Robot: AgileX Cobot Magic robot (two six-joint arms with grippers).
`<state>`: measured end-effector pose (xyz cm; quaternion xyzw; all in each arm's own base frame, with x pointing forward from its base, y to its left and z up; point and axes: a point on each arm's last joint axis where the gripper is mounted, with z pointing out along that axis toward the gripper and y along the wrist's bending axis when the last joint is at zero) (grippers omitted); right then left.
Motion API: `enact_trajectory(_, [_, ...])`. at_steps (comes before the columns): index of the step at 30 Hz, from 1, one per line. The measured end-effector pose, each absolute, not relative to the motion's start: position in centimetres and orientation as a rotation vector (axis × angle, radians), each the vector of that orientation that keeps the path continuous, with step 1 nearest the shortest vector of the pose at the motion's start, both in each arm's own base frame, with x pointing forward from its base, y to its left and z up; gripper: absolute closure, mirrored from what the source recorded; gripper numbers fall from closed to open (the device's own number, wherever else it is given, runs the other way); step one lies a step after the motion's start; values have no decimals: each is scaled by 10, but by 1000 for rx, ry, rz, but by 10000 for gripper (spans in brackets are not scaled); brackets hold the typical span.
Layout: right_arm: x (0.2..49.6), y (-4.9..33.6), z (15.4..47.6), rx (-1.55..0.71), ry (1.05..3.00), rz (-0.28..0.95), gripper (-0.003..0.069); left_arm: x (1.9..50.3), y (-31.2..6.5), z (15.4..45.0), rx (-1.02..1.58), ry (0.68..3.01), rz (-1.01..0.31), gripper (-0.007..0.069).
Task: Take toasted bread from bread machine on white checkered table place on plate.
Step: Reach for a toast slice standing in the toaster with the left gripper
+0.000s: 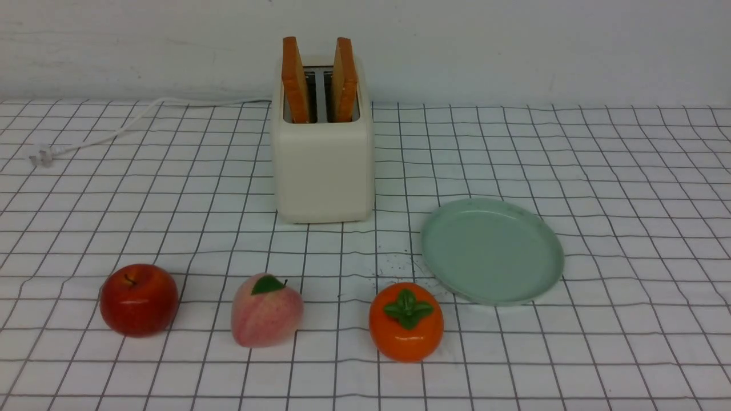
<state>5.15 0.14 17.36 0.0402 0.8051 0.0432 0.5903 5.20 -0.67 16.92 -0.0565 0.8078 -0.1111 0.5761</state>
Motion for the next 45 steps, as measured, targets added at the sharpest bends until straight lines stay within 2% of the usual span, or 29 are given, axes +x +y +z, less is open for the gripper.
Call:
enact_trajectory(8, [51,1,174,93,1874,101,419,53,-7,171,-130,1868,-261,387])
enact_trajectory(12, [51,1,174,93,1874,101,419,54,-8,176,-177,1811,-330,387])
enact_trajectory(15, [51,1,174,93,1874,101,419,55,-10,181,-273,1753,-454,387])
enact_trajectory(21, [51,1,174,93,1874,101,419,56,-11,190,-392,1639,-603,387])
enact_trajectory(29, [51,1,174,93,1874,101,419,56,-4,208,-547,1397,-739,387])
enact_trajectory(37, [52,1,174,92,1870,98,419,56,0,212,-646,1317,-816,387])
enact_trajectory(41, [53,2,177,142,1814,157,419,56,1,215,-661,1290,-830,387])
enact_trajectory(42, [55,3,182,202,1741,230,419,54,1,223,-638,1277,-829,396])
enact_trajectory(45, [56,3,194,292,1601,339,419,49,-1,243,-544,1262,-786,456])
